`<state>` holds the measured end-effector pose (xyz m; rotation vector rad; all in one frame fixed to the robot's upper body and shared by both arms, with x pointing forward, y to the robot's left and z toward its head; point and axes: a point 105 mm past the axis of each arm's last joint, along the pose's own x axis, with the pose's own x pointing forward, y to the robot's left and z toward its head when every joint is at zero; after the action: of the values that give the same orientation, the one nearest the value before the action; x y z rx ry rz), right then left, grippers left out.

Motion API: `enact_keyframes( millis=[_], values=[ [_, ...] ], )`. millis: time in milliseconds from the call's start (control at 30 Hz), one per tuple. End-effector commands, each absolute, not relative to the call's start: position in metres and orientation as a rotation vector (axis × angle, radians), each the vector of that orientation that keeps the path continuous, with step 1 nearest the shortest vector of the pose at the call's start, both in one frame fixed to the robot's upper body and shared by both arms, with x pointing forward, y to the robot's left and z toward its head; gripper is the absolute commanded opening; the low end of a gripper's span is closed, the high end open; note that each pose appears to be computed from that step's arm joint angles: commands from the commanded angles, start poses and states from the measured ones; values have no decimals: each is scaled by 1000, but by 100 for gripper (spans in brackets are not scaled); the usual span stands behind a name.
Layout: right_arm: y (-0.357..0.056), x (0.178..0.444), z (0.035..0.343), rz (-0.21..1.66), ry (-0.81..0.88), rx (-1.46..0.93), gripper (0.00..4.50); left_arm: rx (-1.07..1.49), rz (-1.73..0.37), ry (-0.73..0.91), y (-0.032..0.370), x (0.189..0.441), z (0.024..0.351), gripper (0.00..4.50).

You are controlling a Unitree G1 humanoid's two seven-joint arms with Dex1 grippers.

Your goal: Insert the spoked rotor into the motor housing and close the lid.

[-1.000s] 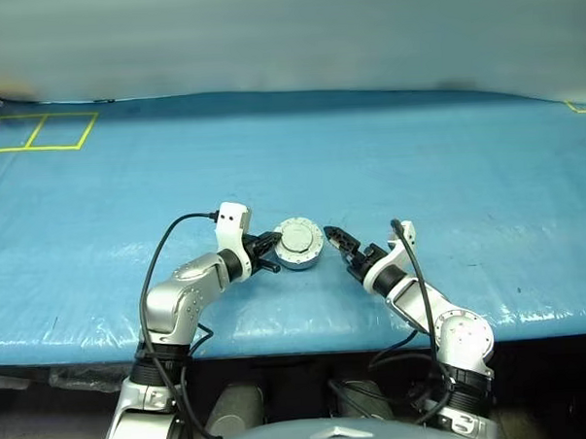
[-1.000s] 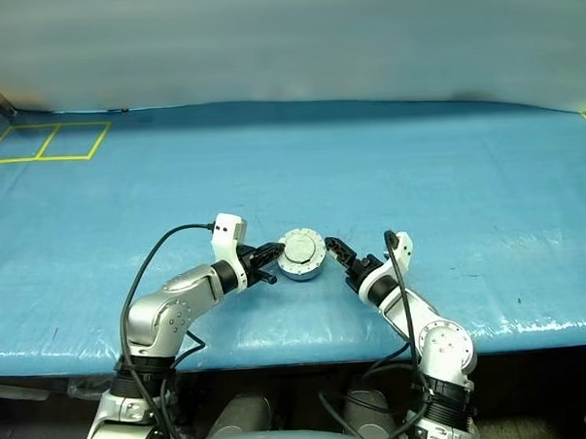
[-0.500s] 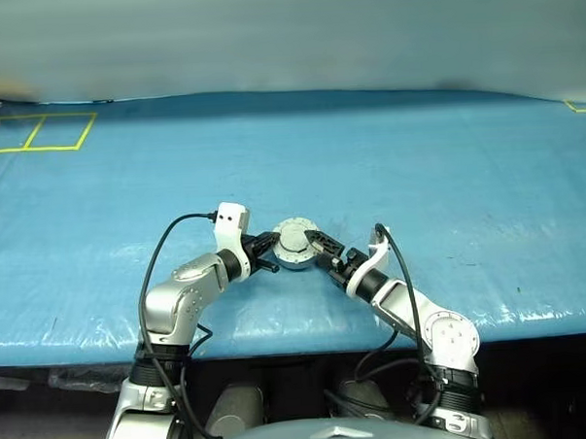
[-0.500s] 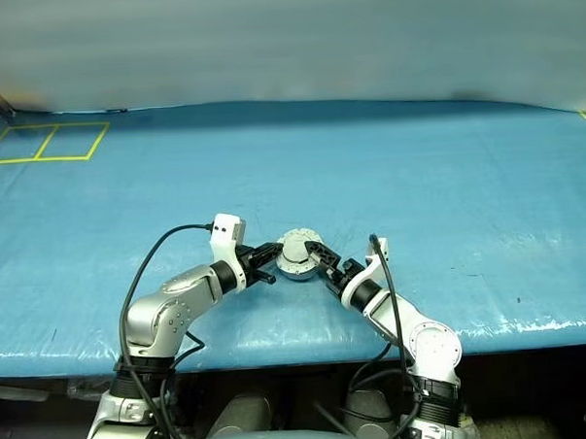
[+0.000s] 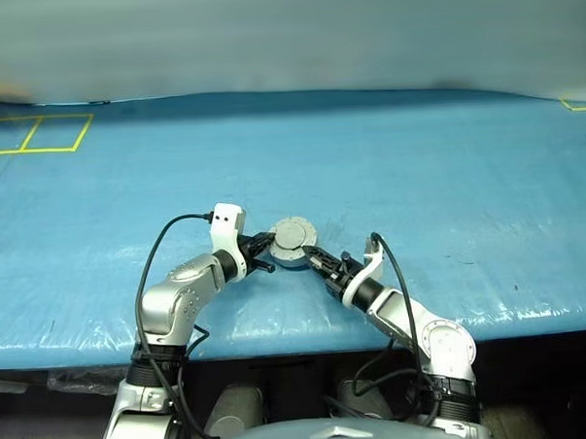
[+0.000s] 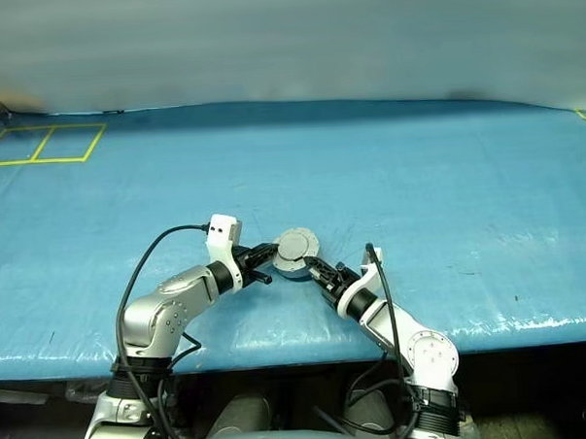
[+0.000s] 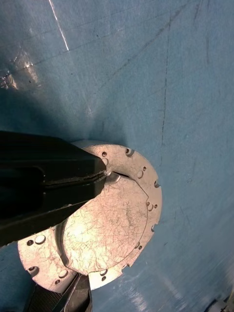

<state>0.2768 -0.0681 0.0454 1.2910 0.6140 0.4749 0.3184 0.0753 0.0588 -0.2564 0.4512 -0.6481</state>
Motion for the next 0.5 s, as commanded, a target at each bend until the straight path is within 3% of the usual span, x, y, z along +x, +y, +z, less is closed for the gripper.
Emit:
enact_keyframes(
  millis=[33, 67, 167, 500],
  values=[
    [-45, 271, 57, 559, 622, 1331, 115, -266, -696, 499, 66, 310, 49, 0],
    [-45, 270, 57, 556, 623, 1331, 115, -274, -702, 494, 66, 310, 51, 0],
    [-47, 269, 59, 542, 604, 1348, 115, -357, -698, 443, 71, 313, 63, 55],
    [-64, 285, 101, 555, 400, 1425, 115, -879, -498, 296, 119, 305, 85, 384]
  ],
)
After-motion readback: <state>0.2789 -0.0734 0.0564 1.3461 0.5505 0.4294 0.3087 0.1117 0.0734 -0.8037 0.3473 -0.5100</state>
